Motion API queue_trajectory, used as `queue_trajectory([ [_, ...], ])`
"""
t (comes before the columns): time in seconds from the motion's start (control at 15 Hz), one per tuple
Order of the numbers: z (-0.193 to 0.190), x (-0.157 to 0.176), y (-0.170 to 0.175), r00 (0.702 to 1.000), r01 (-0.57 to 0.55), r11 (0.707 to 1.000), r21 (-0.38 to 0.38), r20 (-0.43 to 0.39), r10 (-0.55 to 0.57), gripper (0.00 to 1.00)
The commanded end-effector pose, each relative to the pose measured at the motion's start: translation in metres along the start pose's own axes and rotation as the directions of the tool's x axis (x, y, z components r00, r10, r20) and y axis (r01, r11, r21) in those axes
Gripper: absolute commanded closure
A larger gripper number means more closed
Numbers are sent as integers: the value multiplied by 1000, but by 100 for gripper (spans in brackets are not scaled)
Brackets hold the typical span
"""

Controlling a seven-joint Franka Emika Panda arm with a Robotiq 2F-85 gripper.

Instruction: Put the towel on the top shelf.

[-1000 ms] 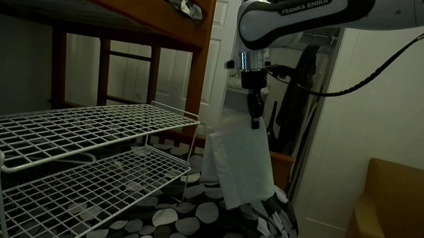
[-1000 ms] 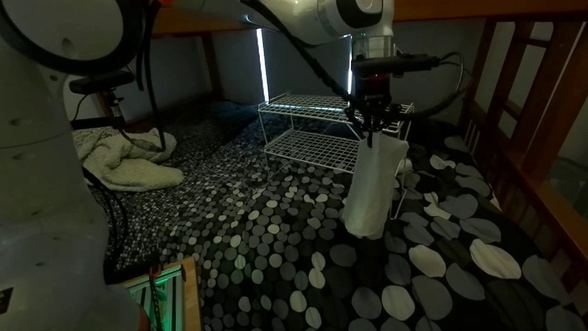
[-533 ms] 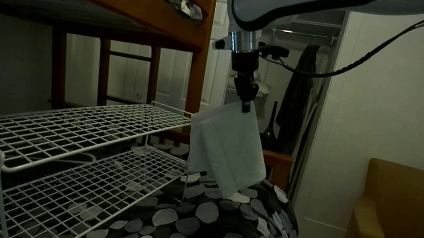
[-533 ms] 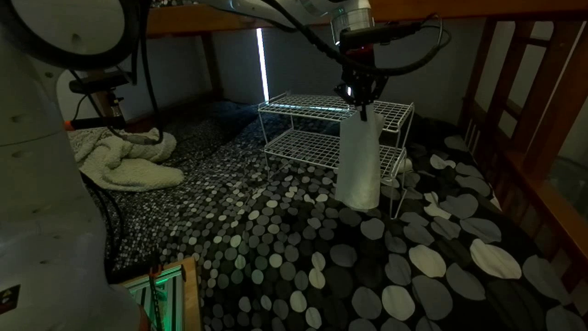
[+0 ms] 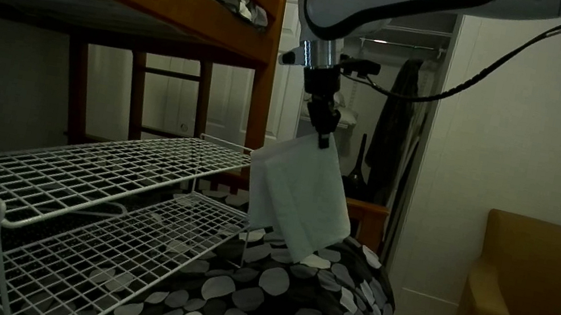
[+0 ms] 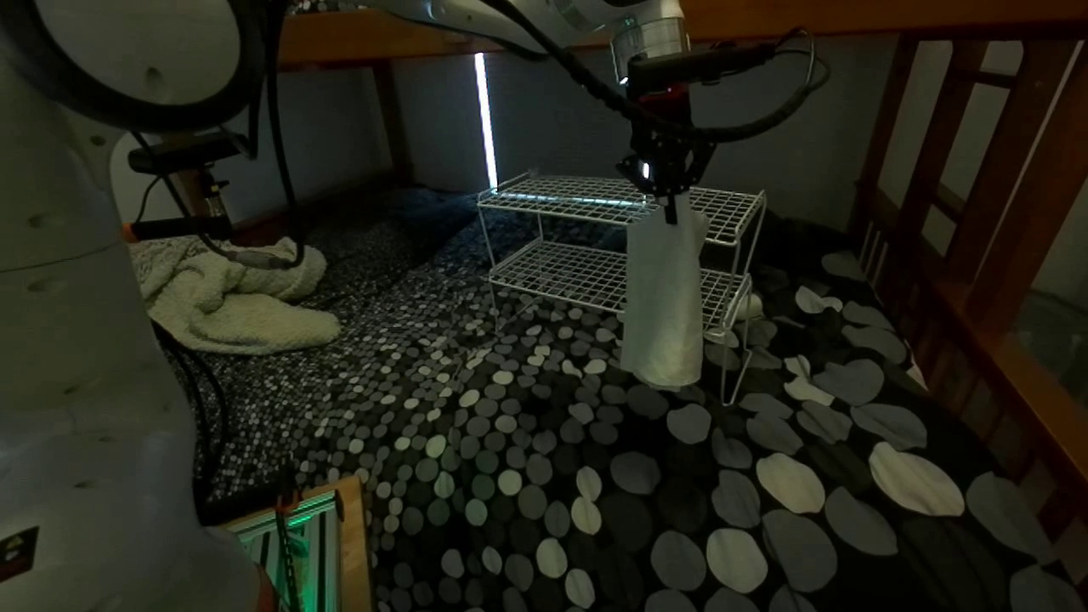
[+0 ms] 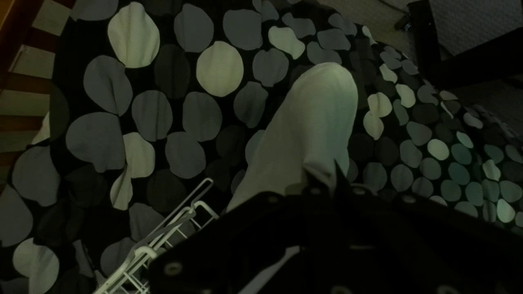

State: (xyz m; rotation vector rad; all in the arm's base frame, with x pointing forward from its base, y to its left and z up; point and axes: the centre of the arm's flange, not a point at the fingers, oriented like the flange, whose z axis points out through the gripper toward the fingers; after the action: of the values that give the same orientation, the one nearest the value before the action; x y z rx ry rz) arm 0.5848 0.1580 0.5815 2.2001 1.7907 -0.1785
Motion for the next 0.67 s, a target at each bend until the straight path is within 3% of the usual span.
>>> queue_trajectory([
  [0.0,-30,-1,-9,998,66,997,-44,-4,-67,99],
  [0.33,-74,-5,-14,986,159,981,-114,-25,-163,99],
  [0.6,-95,8,-9,952,290,942,-172,-50,-302,99],
])
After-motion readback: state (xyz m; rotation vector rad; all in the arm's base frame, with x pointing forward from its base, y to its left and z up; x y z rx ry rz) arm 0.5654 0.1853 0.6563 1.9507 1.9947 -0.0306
